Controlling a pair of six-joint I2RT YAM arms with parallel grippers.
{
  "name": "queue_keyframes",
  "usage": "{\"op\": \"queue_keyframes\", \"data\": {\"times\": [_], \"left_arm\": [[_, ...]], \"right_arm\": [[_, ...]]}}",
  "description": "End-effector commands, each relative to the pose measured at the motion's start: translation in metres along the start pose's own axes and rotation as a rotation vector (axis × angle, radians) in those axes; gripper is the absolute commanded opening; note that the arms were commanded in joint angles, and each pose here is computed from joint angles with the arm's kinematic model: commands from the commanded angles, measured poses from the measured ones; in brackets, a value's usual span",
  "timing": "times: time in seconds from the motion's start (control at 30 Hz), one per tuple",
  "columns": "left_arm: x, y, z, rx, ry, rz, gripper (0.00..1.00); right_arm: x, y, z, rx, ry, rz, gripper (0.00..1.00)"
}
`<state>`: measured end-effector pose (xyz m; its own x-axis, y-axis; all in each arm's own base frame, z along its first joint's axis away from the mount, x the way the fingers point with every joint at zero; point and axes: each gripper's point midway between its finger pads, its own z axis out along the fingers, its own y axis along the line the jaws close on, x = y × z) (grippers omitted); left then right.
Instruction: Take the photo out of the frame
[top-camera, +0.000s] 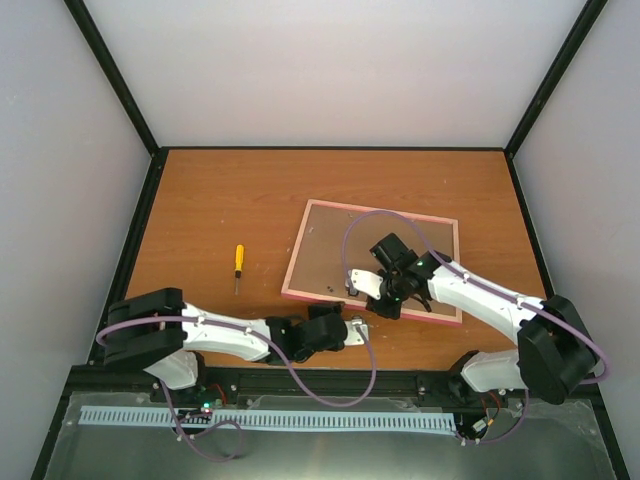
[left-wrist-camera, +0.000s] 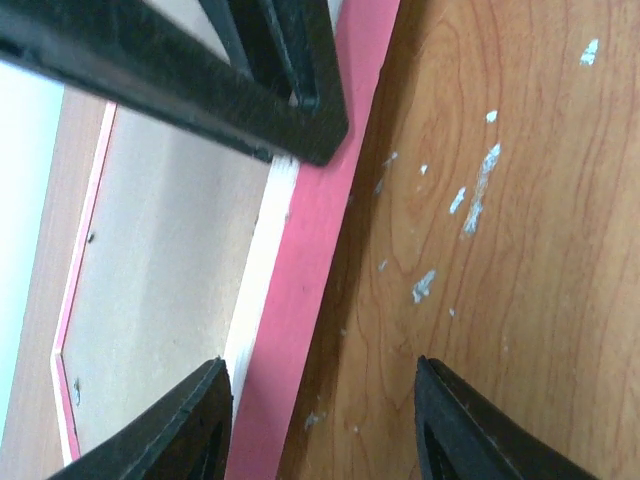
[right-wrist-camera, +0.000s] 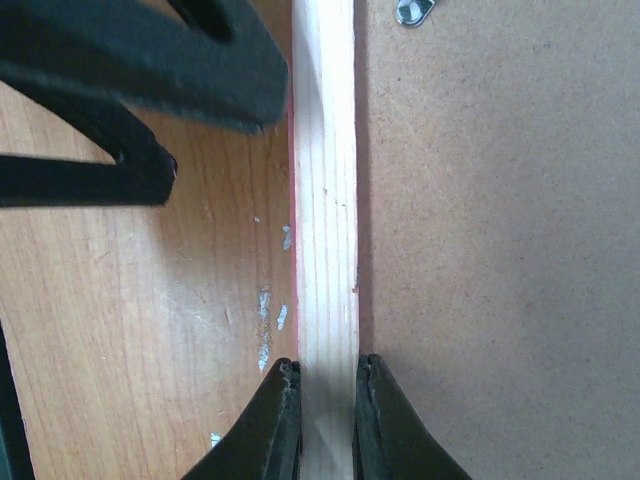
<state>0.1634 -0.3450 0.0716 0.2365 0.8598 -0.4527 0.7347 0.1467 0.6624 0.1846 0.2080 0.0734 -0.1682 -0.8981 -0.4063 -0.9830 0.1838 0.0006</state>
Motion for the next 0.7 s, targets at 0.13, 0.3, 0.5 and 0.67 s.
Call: {"op": "queue_keyframes", "data": {"times": [0.13, 0.3, 0.5, 0.67], "left_arm": [[0.002, 0.005, -0.002, -0.122, -0.012, 0.015, 0.52], [-0.004, 0.017, 0.010, -0.265, -0.010, 0.094, 0.52], [-0.022, 0.029, 0.011, -0.352, -0.071, 0.146, 0.51], [-0.033, 0.029, 0.018, -0.385, -0.095, 0.188, 0.50]], "right_arm": [[-0.020, -0.001, -0.016, 0.017, -0.089, 0.007, 0.03], [-0.022, 0.002, -0.017, -0.016, -0.086, 0.021, 0.03], [-0.025, 0.004, -0.020, -0.028, -0.093, 0.036, 0.03], [-0.024, 0.006, -0.022, -0.032, -0.092, 0.042, 0.03]]}}
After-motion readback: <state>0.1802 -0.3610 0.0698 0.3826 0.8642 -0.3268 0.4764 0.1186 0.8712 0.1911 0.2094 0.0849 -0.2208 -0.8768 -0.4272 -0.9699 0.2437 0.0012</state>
